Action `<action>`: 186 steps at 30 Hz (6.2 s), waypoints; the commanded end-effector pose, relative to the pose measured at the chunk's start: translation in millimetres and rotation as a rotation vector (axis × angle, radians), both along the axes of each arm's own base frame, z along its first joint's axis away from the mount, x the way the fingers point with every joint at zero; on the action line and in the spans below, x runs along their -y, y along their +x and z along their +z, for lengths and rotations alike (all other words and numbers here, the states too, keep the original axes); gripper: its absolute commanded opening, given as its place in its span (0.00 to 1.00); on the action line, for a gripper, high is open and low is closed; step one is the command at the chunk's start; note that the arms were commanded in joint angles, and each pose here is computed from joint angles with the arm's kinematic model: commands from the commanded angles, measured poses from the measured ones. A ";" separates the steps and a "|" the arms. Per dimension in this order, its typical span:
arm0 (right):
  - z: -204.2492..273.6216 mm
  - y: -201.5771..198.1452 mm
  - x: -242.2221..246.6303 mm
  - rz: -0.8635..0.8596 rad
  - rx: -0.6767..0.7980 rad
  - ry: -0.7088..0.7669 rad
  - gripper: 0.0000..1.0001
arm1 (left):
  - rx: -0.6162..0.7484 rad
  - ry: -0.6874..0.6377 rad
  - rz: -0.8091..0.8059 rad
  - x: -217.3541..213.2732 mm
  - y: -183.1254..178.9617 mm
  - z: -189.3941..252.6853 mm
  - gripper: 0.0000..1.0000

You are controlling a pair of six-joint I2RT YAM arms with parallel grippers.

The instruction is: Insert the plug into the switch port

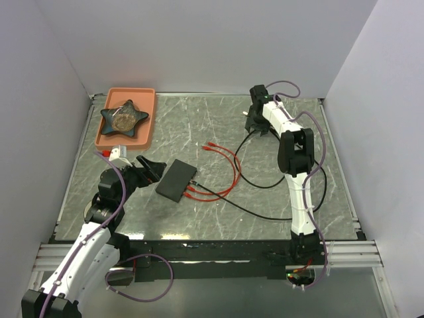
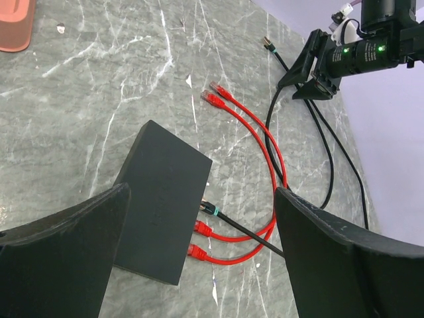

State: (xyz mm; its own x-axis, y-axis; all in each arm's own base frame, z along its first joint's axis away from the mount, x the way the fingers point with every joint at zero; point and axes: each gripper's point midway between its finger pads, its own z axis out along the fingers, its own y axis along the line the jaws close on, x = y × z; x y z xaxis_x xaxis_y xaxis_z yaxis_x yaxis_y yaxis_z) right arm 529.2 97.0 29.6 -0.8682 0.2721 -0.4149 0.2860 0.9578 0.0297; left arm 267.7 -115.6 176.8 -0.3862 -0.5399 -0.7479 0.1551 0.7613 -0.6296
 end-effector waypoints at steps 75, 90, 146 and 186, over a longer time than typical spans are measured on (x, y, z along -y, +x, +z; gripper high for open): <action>89.9 -283.3 -242.4 1.235 0.247 0.322 0.93 | 0.018 -0.086 -0.055 14.8 4.5 -4.3 0.93; 51.7 -240.0 -275.6 1.049 0.192 0.255 0.93 | 0.020 -0.070 -0.053 13.1 2.7 -4.4 0.93; 206.1 -375.4 -259.3 1.682 0.342 0.927 0.00 | 0.629 -0.252 -0.397 43.1 -86.9 109.4 0.93; 217.8 -394.9 -286.8 1.671 0.238 1.009 0.00 | 0.636 -0.302 -0.647 69.8 -113.0 121.6 0.17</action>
State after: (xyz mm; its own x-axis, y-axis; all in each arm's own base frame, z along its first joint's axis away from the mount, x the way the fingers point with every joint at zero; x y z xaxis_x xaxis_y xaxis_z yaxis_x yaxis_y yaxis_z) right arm 131.5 372.1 234.3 -0.4605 -0.4605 -0.7589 -0.7921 -0.1728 0.5855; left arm 166.0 -185.7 274.9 -0.3086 -0.5524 -0.7743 0.8214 0.2557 -0.5098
